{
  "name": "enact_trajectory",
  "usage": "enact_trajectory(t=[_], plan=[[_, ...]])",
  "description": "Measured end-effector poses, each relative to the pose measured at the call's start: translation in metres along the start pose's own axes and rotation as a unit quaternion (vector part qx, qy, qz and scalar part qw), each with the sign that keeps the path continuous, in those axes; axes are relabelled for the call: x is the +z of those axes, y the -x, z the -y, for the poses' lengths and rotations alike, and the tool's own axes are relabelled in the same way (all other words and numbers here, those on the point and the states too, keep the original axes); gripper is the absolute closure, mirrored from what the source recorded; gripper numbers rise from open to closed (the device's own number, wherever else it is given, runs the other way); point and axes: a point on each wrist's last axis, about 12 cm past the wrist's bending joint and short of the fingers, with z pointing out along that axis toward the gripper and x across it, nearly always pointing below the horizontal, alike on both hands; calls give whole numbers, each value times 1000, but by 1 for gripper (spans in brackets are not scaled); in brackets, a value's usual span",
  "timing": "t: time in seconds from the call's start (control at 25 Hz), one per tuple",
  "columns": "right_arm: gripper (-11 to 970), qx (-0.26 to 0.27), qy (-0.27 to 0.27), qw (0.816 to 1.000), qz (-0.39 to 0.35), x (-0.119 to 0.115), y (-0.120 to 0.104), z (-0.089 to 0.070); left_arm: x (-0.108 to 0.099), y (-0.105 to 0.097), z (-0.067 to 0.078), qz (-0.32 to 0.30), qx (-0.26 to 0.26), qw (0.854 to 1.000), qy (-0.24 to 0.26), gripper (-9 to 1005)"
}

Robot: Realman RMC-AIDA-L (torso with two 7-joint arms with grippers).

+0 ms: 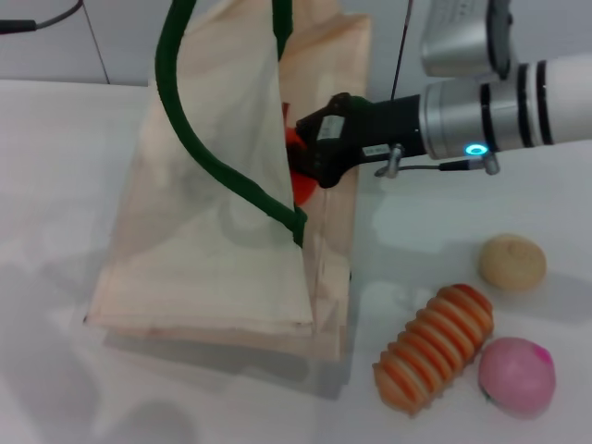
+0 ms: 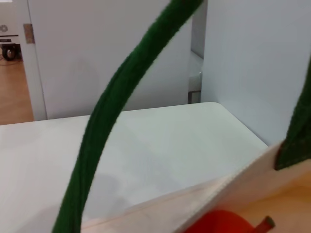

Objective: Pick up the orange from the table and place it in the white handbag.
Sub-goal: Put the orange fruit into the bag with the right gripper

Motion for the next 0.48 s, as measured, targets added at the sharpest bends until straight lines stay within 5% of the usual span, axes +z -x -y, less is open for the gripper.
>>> enact_trajectory(t=[0.28,0.48], plan=[[863,-8,5,1000,1,12,5,-6,-5,-4,-3,8,-4,1000,10,865],[713,-11,9,1000,1,12,5,-7,-11,-8,-6,20,-6,1000,21,865]])
